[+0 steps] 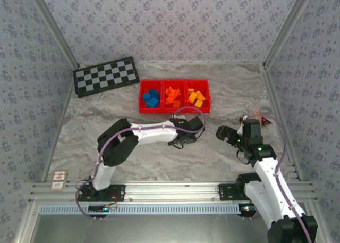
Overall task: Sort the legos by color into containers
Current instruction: Pick up the lego from the center of the table.
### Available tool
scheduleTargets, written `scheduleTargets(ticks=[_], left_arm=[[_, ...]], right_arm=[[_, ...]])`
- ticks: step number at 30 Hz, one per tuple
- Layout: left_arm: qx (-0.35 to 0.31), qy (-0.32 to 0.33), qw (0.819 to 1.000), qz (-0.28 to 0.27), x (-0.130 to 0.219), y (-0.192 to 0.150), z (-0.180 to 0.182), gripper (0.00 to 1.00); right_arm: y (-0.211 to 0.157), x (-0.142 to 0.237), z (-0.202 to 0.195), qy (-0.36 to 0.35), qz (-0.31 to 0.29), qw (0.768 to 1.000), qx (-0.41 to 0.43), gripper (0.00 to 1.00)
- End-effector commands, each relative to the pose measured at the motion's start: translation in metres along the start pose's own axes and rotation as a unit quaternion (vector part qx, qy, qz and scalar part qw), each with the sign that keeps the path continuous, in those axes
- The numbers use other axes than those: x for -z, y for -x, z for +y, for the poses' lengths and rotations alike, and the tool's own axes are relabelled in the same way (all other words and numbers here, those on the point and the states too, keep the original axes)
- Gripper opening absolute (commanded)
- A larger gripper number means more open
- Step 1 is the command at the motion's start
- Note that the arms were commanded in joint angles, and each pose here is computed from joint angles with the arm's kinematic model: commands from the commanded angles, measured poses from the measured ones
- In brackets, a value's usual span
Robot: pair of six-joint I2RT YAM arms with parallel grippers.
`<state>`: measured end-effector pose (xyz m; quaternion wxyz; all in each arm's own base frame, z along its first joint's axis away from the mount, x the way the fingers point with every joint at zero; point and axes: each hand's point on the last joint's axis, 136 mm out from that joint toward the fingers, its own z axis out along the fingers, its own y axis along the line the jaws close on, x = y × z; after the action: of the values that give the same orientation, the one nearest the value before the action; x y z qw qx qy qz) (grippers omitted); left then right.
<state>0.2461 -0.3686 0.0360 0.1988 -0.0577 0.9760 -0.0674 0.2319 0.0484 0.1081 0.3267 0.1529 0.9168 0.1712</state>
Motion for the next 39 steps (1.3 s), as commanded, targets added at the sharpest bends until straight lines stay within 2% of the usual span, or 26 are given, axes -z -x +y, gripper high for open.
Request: scheduleTargets(ticks=[1,11,18,23,30,39], left_arm=[[-0.007,0.008,1.0,-0.005,-0.005,0.0,-0.005,0.79],[-0.028,0.015,0.999,-0.004,-0.014,0.001,-0.013,0.7],[-0.033,0.024,0.999,-0.002,-0.02,-0.002,-0.011,0.54],[-0.033,0.028,0.999,0.0,-0.023,-0.004,-0.007,0.49],[-0.034,0.026,0.999,-0.002,-0.024,-0.004,-0.006,0.36],[-0.026,0.026,0.999,-0.003,-0.023,-0.001,0.001,0.31]], right_arm=[[-0.003,-0.002,0.001,0.009,0.005,1.0,0.004,1.0],[-0.001,0.0,0.0,0.01,0.002,1.0,0.003,1.0],[0.0,0.0,-0.001,0.009,0.0,1.0,0.001,1.0],[0.001,0.0,-0.001,0.008,-0.001,1.0,0.001,1.0],[0.001,0.0,-0.003,0.005,-0.002,1.0,0.0,1.0],[0.003,0.001,-0.003,0.003,-0.005,1.0,0.0,1.0]])
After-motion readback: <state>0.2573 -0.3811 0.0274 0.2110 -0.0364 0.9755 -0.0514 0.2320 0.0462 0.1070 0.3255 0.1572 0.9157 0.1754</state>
